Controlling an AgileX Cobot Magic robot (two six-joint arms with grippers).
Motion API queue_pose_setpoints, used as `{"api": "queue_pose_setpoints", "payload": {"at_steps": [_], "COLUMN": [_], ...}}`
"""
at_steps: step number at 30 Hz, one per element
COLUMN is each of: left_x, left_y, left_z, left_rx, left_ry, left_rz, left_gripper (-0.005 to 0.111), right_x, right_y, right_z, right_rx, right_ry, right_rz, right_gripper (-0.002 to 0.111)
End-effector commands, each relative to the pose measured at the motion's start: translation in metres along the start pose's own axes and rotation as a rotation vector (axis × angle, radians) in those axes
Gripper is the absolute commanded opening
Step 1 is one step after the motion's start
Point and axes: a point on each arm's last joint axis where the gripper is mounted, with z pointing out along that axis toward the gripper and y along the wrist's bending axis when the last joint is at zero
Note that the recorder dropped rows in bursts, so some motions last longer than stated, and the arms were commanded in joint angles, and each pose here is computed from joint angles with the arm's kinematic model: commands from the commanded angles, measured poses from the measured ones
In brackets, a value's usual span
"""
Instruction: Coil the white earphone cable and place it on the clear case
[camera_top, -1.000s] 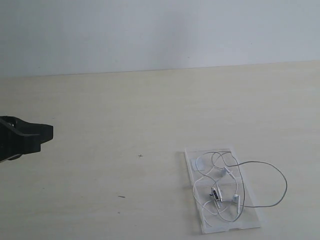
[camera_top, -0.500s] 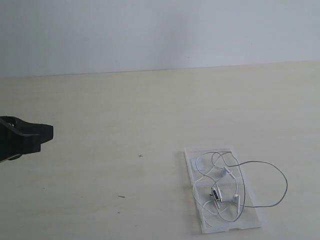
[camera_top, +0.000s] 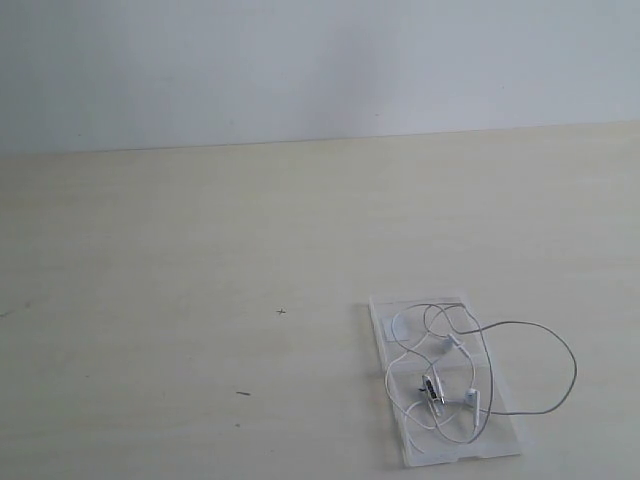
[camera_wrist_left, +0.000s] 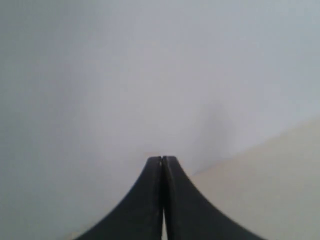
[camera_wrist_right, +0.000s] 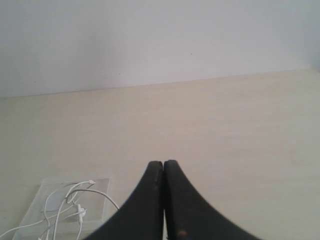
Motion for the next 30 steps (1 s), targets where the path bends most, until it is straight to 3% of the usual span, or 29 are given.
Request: {"api": "queue_pose_setpoints", "payload": {"at_steps": [1, 8, 13, 17, 19, 22, 25, 27, 30], "left_x": [-0.006, -0.01, -0.013, -0.009, -0.003, 0.01, 0.024, 0.033, 0.046], "left_y": [-0.001, -0.005, -0.004, 0.013, 0.019, 0.023, 0.018, 0.012, 0.003], "left_z": [-0.04, -0.073, -0.085, -0.088, -0.088, -0.087, -0.084, -0.082, -0.078], "left_rx": [-0.04, 0.023, 0.043, -0.191, -0.299, -0.38, -0.316, -0.234, -0.148], "left_ry": [-0.16, -0.308, -0.378, -0.377, -0.305, -0.118, 0.081, 0.156, 0.202], "left_rz": [-0.068, -0.487, -0.637, -0.423, -0.262, -0.015, 0.213, 0.262, 0.229], "left_gripper": [0.0, 0.0, 0.0, 0.0, 0.0, 0.0, 0.0, 0.0, 0.0], "right_x": [0.001, 0.001, 0.001, 0.001, 0.001, 0.001, 0.001, 0.001, 0.001], "right_y": [0.0, 0.0, 0.0, 0.0, 0.0, 0.0, 0.0, 0.0, 0.0], "right_z": [0.0, 0.0, 0.0, 0.0, 0.0, 0.0, 0.0, 0.0, 0.0], "right_rx": [0.003, 0.003, 0.003, 0.003, 0.003, 0.003, 0.003, 0.003, 0.003], "right_ry": [-0.008, -0.008, -0.008, -0.008, -0.008, -0.008, -0.008, -0.008, -0.008], "right_rz": [0.005, 0.005, 0.005, 0.005, 0.005, 0.005, 0.005, 0.005, 0.005], "right_gripper": [0.0, 0.0, 0.0, 0.0, 0.0, 0.0, 0.0, 0.0, 0.0]}}
